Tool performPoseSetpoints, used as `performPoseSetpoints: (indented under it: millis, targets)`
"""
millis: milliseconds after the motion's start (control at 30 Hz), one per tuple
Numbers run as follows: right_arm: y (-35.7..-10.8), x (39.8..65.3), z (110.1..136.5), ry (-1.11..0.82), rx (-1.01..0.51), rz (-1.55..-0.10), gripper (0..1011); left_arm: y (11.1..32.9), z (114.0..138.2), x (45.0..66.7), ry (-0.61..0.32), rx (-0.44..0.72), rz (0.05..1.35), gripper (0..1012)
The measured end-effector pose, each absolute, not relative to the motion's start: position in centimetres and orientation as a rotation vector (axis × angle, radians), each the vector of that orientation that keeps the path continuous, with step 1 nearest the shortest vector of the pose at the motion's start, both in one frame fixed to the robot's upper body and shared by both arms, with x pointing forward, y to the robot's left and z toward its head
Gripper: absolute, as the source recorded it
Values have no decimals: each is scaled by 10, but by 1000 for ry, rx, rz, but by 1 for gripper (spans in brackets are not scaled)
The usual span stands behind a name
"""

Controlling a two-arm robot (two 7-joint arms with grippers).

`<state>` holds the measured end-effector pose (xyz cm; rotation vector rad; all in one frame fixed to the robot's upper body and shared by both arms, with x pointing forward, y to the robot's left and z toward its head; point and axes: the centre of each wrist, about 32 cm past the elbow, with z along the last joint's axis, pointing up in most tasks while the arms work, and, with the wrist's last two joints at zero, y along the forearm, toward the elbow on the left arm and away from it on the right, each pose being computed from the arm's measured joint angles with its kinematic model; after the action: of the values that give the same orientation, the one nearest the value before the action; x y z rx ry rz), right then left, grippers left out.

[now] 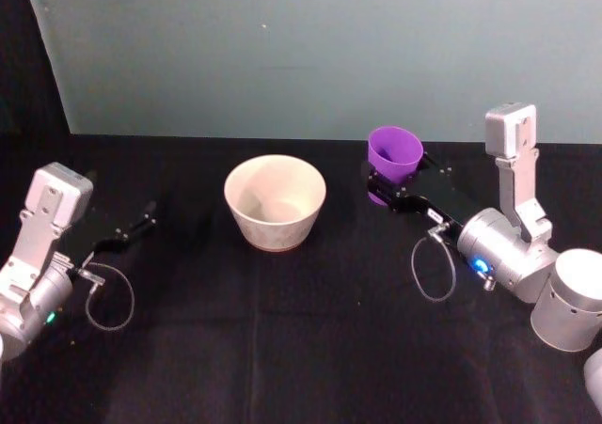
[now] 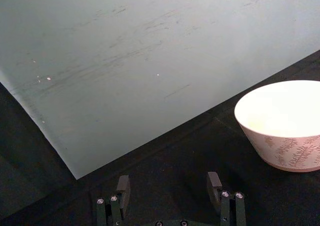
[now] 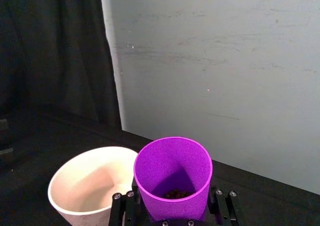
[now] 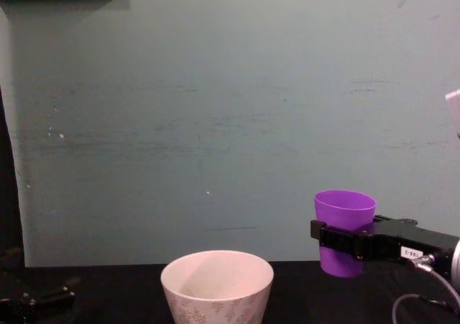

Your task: Pick up the cup and pour the mung beans from the cup into the bowl.

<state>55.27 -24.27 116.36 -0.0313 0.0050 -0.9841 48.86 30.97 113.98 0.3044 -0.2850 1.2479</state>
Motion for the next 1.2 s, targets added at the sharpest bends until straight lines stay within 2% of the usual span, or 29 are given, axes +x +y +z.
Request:
performPoseSetpoints:
  millis: [1200]
  targets:
    - [-243,553,1164,5,-31,-984,724,310,1140,489,-285,304,1248,1011]
